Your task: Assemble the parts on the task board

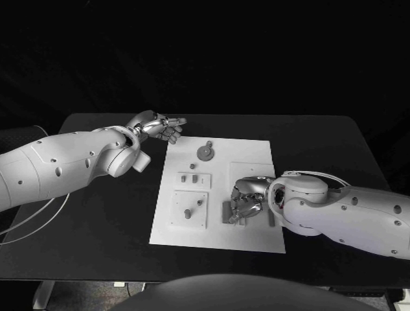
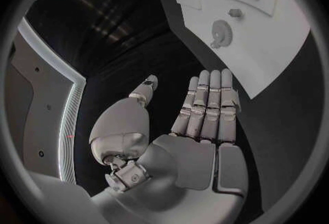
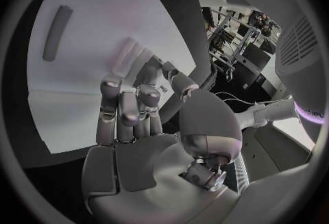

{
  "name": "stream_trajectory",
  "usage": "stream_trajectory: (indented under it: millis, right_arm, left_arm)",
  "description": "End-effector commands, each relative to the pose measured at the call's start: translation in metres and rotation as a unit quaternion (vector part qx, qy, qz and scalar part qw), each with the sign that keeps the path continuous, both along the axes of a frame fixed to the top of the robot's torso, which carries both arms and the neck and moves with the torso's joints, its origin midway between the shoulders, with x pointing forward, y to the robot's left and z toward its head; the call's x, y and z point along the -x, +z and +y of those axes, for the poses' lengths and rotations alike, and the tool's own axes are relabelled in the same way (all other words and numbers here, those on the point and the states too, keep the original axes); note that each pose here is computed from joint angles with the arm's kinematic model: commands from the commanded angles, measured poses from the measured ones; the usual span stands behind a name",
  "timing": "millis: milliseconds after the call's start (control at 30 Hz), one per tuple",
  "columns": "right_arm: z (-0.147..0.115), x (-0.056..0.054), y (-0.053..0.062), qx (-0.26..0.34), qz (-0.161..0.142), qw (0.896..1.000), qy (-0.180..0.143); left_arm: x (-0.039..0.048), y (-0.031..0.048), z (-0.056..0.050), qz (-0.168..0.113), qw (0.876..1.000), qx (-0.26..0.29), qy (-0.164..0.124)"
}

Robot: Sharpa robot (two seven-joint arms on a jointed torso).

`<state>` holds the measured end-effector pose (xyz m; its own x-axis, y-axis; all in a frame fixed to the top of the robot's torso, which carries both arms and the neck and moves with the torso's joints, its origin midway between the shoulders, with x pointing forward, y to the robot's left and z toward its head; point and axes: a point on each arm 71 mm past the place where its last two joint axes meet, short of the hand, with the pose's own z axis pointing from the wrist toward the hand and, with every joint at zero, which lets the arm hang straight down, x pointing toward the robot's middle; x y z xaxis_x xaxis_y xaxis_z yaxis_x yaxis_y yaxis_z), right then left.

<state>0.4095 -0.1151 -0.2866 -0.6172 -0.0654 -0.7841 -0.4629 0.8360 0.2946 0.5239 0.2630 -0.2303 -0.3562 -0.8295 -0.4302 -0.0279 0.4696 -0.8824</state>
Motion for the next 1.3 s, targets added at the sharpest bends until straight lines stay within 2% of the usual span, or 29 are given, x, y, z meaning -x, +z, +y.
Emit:
stream_trajectory:
  millis: [33,367,700,1033,1300]
  right_arm:
    - [0.0014,0.0013,-0.0003,0.019,-0.021,1.0,0.012]
    - [0.0037,0.0018,-0.0008,0.033,-0.05,0.998,0.018]
    - [0.007,0.0018,-0.0027,0.041,-0.063,0.997,0.021]
    - [0.0032,0.0014,-0.0037,0.048,-0.06,0.997,0.018]
    - [-0.0017,0.0028,-0.0024,0.016,-0.043,0.999,0.005]
  left_arm:
    - [0.0002,0.001,-0.0017,-0.002,1.0,0.002,-0.008]
    - [0.0002,0.0008,-0.0019,-0.001,1.0,0.002,-0.009]
    - [0.0002,0.0007,-0.0023,0.0,1.0,0.002,-0.01]
    - [0.0002,0.0006,-0.002,0.001,1.0,0.002,-0.01]
    - [0.0,0.0004,-0.0017,0.001,1.0,0.001,-0.01]
